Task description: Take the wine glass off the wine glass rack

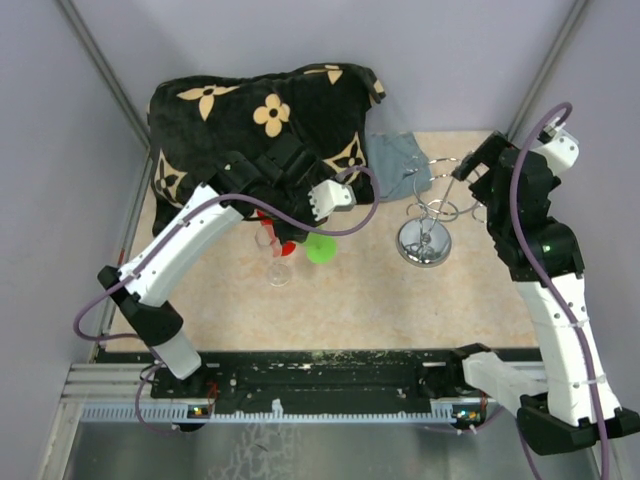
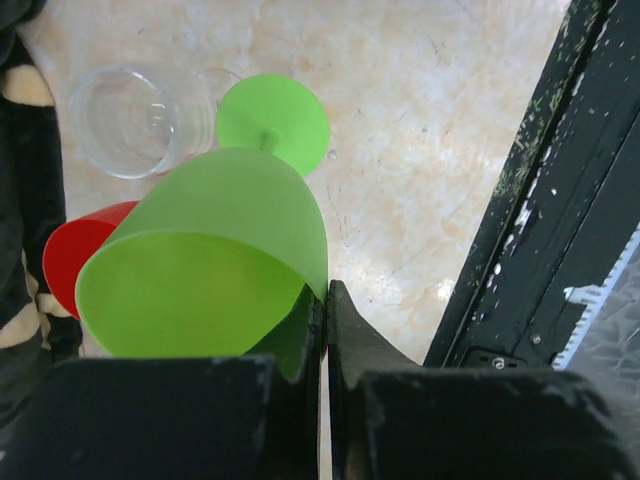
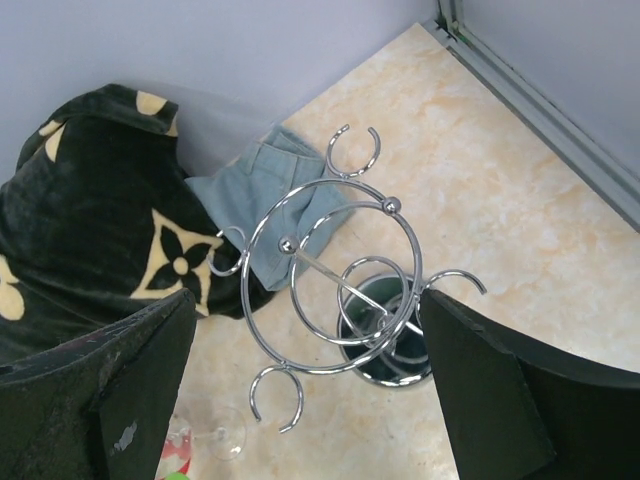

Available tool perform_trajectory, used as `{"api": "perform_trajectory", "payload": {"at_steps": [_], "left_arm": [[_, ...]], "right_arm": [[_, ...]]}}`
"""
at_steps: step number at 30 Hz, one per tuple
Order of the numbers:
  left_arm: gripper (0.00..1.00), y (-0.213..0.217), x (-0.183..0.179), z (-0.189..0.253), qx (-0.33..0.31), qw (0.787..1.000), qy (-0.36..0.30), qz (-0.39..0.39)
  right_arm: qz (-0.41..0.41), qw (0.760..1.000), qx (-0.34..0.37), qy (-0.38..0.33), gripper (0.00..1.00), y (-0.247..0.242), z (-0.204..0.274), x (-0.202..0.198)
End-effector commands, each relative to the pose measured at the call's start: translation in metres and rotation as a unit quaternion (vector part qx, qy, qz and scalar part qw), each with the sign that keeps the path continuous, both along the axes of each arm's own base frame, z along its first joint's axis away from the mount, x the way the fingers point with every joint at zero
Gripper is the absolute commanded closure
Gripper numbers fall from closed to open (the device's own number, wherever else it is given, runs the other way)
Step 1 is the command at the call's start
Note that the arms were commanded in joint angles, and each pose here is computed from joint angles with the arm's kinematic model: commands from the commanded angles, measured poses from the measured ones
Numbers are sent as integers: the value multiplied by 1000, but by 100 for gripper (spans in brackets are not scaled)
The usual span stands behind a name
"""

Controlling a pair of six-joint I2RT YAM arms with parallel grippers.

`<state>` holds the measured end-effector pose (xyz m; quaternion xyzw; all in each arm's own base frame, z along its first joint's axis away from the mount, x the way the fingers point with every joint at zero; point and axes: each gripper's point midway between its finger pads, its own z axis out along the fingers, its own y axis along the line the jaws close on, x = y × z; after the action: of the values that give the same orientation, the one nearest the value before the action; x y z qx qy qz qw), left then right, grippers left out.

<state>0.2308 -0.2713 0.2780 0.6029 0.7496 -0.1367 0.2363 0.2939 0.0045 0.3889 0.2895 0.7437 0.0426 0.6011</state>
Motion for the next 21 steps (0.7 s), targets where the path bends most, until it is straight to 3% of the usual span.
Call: {"api": "perform_trajectory", "payload": {"at_steps": [1, 21], "left_arm": [[100, 8, 1, -18, 56, 998, -11, -13], [100, -12, -20, -78, 115, 990, 65, -54]], "right_arm": [[-28, 1000, 4, -13, 7, -12, 4, -11], [-23, 1000, 2, -14, 6, -10, 3, -9]]}}
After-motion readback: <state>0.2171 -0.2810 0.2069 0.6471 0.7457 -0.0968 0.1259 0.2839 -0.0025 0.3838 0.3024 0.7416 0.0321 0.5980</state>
